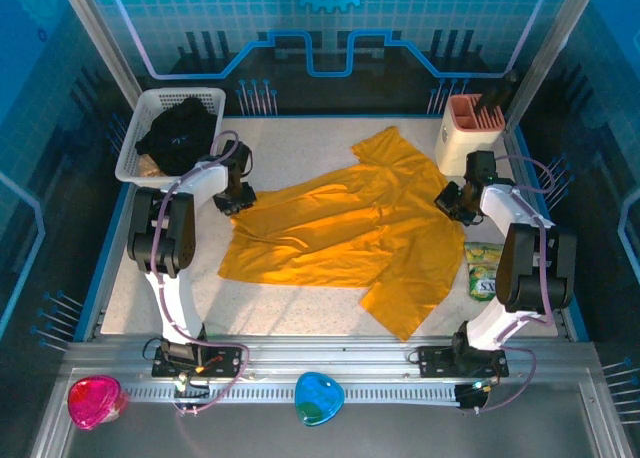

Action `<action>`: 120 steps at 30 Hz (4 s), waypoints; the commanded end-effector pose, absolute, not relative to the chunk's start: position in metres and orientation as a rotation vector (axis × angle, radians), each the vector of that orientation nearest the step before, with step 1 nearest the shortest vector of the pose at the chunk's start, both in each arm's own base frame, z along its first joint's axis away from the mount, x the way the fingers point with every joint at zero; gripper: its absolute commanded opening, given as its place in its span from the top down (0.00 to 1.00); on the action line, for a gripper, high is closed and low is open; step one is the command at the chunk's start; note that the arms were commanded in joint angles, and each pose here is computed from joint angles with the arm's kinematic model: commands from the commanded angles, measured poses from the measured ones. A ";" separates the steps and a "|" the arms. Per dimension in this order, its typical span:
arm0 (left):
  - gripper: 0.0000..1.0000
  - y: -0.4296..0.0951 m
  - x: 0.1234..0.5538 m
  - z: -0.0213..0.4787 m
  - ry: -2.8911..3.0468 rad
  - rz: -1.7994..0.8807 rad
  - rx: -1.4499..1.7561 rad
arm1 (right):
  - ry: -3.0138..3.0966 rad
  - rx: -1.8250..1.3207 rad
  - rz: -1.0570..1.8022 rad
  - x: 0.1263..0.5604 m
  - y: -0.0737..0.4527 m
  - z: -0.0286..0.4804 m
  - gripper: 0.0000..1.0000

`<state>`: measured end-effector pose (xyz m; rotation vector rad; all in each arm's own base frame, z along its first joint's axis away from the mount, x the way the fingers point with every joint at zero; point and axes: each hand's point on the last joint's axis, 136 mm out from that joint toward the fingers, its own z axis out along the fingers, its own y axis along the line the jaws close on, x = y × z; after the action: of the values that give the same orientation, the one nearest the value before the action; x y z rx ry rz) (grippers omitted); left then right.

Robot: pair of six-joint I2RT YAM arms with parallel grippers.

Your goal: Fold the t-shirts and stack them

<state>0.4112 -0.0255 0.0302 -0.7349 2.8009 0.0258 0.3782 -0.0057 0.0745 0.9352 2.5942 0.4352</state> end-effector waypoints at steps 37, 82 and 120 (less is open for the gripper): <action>1.00 -0.002 0.610 0.138 2.408 0.153 -0.370 | 2.626 0.924 0.483 0.371 0.013 0.068 1.00; 0.46 -0.063 0.346 -0.001 2.964 0.239 -0.566 | 2.885 0.632 0.327 0.548 0.141 -0.024 1.00; 0.41 -0.070 0.381 0.084 2.726 0.118 -0.543 | 2.638 0.395 0.333 0.482 0.102 0.113 0.90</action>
<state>0.3657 -0.0667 0.0904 -0.5722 2.7228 0.0943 0.4924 0.1210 0.1453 0.3830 2.5903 0.4370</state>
